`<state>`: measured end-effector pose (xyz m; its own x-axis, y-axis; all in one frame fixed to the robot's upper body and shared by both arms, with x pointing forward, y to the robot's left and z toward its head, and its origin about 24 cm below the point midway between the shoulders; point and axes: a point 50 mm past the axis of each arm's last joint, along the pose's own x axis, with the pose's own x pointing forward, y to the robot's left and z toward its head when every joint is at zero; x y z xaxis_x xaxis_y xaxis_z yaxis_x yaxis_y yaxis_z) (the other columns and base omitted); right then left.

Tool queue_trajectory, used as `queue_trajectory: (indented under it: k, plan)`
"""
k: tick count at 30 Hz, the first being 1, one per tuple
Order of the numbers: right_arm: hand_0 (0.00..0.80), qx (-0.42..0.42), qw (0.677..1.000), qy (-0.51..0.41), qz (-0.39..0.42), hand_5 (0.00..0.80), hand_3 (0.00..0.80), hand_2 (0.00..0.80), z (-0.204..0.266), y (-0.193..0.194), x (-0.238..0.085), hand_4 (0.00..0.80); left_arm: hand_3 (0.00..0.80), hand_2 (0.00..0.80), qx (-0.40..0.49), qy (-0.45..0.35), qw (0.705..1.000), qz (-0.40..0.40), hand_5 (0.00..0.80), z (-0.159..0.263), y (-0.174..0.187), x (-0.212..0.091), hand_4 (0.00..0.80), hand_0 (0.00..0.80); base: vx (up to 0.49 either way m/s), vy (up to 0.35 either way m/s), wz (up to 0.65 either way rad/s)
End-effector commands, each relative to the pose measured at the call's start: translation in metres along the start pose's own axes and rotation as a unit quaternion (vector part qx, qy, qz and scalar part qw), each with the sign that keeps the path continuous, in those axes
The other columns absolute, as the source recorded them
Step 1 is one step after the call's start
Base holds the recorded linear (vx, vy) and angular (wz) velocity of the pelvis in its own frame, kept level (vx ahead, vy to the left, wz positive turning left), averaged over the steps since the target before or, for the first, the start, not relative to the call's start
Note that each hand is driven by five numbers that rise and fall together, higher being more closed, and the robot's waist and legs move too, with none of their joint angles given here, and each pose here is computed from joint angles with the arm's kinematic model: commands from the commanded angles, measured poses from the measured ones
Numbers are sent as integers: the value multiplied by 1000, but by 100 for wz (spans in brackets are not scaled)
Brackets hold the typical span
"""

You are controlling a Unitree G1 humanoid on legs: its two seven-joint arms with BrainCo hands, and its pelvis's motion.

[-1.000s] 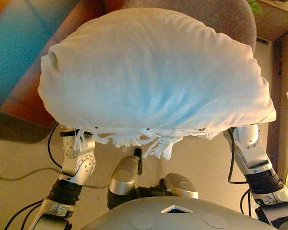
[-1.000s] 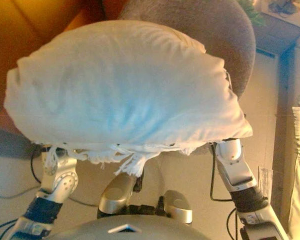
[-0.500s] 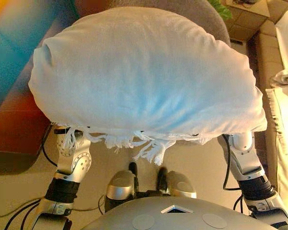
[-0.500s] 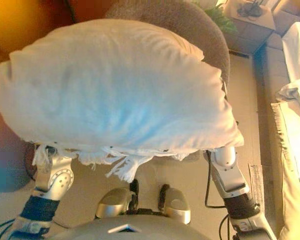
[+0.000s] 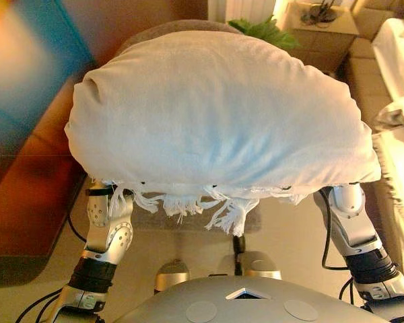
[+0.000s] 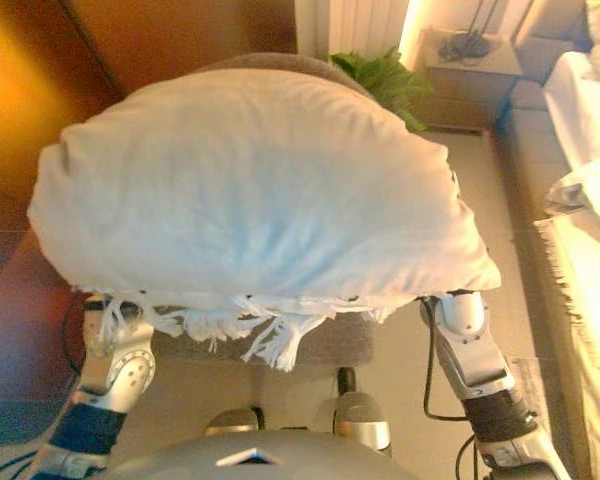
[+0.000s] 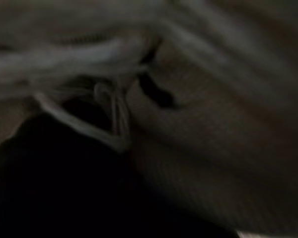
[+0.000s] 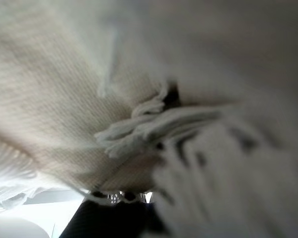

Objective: Pick up the cushion and take it to the sofa

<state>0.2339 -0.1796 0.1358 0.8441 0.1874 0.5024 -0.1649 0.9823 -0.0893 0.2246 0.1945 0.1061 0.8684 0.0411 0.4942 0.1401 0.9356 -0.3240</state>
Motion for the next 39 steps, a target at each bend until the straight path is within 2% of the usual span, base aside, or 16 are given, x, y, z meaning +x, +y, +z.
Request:
queue_trajectory:
  k: [1, 10, 17, 22, 27, 30, 35, 39]
  plan:
    - [800, 10, 994, -84, 65, 800, 800, 800, 25, 16, 12, 800, 800, 800, -19, -110, 990, -90, 800, 32, -34, 9, 800, 800, 279, -237, -43]
    - [800, -1, 998, -50, 40, 800, 800, 800, 14, 19, 4, 800, 800, 800, -43, -76, 993, -78, 800, 17, -43, 14, 800, 800, 259, 49, 16]
    - [800, -6, 997, -45, 69, 800, 800, 800, 18, 19, 11, 800, 800, 800, -59, -74, 994, -61, 800, 16, -43, 20, 800, 800, 246, 169, 4]
    - [800, 8, 999, -17, 51, 800, 800, 800, 6, 24, 8, 800, 800, 800, -39, -46, 996, -68, 800, 8, -48, 25, 800, 800, 251, 137, 18]
    - [800, 49, 997, 28, 49, 800, 800, 800, -16, 36, 7, 800, 800, 800, -2, 30, 1000, 2, 800, -14, -24, 20, 800, 800, 167, 44, -1]
    - [800, 72, 994, 73, 35, 800, 800, 800, -39, 40, 6, 800, 800, 800, 2, 78, 997, 15, 800, -31, -21, 17, 800, 800, 116, -35, -23]
    - [800, 98, 975, 198, 10, 800, 800, 800, -88, 43, 4, 800, 800, 800, 48, 208, 977, 16, 800, -85, -25, 5, 800, 800, 148, -77, 25]
    - [800, 101, 955, 280, -2, 800, 800, 800, -115, 49, -15, 800, 800, 800, 95, 260, 960, 43, 800, -105, -9, -7, 800, 800, 156, -5, 12]
